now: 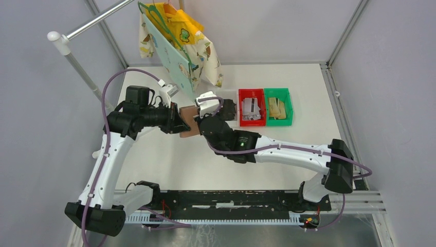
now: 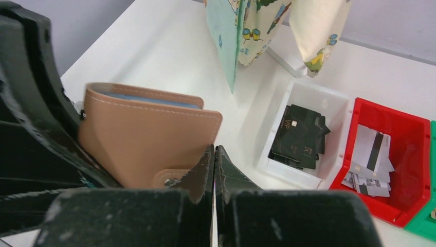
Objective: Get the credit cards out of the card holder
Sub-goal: Open the card holder.
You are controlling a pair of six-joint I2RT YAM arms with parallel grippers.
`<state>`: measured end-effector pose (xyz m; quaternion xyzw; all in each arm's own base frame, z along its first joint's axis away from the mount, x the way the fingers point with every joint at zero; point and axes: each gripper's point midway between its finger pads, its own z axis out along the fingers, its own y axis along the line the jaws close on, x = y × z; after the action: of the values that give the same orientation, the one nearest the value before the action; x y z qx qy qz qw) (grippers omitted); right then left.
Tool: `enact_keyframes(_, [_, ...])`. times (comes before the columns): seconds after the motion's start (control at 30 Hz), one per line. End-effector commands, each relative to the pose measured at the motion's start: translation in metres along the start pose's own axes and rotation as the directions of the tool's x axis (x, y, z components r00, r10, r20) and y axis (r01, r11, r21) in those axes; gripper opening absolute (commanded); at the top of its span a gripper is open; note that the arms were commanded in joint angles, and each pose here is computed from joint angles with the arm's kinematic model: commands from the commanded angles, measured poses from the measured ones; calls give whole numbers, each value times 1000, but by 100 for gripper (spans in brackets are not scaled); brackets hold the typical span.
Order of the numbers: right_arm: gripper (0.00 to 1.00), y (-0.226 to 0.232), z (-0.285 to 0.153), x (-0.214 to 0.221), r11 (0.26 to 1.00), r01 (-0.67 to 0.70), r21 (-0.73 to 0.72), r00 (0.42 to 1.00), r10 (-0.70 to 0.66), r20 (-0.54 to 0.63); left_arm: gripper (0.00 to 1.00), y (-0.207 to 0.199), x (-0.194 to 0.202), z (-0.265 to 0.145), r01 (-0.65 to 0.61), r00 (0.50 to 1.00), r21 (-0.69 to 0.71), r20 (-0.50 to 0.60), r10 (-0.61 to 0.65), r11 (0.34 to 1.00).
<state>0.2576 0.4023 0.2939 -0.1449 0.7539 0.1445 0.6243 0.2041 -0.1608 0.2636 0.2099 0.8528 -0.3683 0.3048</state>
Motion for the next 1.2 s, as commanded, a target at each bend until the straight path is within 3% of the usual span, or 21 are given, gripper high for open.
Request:
enact_keyframes(0.0, [0,-17,-13,-30,992,-130,11,987,128,94,2,-27,-20,-16,-136,988,66,82,130,989])
enact_keyframes(0.2, [1,-26,-26,-30,984,-176,-34,974,179,139,2,-27,-18,-17,-142,987,63,81,137,988])
enact_keyframes(0.23, [6,-25,-28,-32,982,-179,-57,971,186,149,2,-27,-18,-17,-141,987,63,81,136,988])
enact_keyframes(0.4, [53,-9,-29,-36,966,-229,-118,965,241,106,2,-25,-18,-16,-143,987,59,78,138,988])
enact_keyframes(0.57, [68,15,-29,-43,934,-303,-187,948,316,44,2,-24,-19,-15,-142,987,54,82,137,988])
enact_keyframes(0.87, [63,29,-19,-35,941,-287,-178,957,291,-3,2,-20,-32,-15,-143,982,19,128,139,990])
enact_keyframes(1.17, [47,27,-16,-19,952,-271,-142,962,269,-33,2,-23,-40,-17,-139,980,22,148,135,990])
